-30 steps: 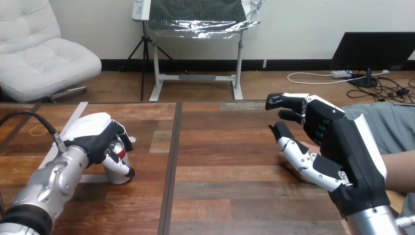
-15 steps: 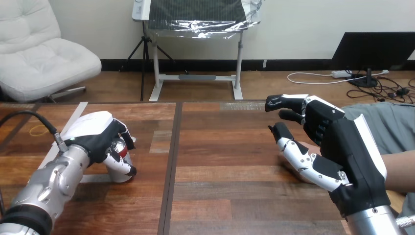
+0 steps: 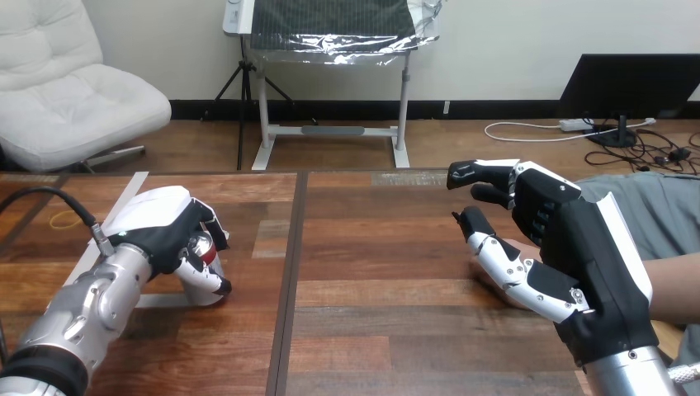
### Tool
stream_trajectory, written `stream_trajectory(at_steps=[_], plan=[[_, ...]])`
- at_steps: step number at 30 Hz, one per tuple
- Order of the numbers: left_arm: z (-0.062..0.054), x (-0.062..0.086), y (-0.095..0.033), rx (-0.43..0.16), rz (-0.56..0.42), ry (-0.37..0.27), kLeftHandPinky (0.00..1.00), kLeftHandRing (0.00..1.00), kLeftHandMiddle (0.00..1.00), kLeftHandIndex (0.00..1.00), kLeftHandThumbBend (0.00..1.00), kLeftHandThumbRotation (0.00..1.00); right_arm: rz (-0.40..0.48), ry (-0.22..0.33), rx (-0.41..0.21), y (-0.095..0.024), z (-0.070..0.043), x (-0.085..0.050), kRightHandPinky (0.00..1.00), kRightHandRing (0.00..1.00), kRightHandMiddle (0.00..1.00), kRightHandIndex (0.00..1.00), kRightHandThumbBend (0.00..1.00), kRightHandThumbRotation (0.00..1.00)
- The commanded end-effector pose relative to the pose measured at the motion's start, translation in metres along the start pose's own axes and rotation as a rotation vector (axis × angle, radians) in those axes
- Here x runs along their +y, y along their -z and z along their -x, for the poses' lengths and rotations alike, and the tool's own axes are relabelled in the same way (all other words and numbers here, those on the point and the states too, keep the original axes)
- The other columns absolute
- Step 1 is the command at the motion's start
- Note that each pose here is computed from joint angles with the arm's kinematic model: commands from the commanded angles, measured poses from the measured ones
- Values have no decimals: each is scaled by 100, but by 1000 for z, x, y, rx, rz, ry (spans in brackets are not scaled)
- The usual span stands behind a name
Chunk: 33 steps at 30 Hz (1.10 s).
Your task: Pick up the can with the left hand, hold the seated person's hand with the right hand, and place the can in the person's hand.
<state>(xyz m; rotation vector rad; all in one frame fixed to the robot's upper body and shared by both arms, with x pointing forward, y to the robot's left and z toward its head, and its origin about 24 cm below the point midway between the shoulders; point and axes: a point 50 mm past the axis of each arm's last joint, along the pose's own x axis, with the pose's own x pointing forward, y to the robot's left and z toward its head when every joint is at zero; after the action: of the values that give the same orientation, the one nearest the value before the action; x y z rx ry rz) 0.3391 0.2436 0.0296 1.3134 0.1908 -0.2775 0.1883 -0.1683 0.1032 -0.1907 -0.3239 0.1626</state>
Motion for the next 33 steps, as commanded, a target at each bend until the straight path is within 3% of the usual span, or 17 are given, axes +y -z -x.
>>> stream_trajectory(at_steps=[1,13,33], plan=[[-3,28,-5,-43,30,-133,41,45,51,54,70,0,18,-7,-87,-13,-11,-2,81,83,75,62,35,0],[-3,31,-11,-76,26,-157,39,44,50,54,70,0,6,-6,-82,-12,-12,-1,82,83,75,62,35,0],[2,36,-27,-187,20,-186,35,41,48,52,71,0,11,-8,-85,-12,-13,-1,80,80,75,64,35,0]])
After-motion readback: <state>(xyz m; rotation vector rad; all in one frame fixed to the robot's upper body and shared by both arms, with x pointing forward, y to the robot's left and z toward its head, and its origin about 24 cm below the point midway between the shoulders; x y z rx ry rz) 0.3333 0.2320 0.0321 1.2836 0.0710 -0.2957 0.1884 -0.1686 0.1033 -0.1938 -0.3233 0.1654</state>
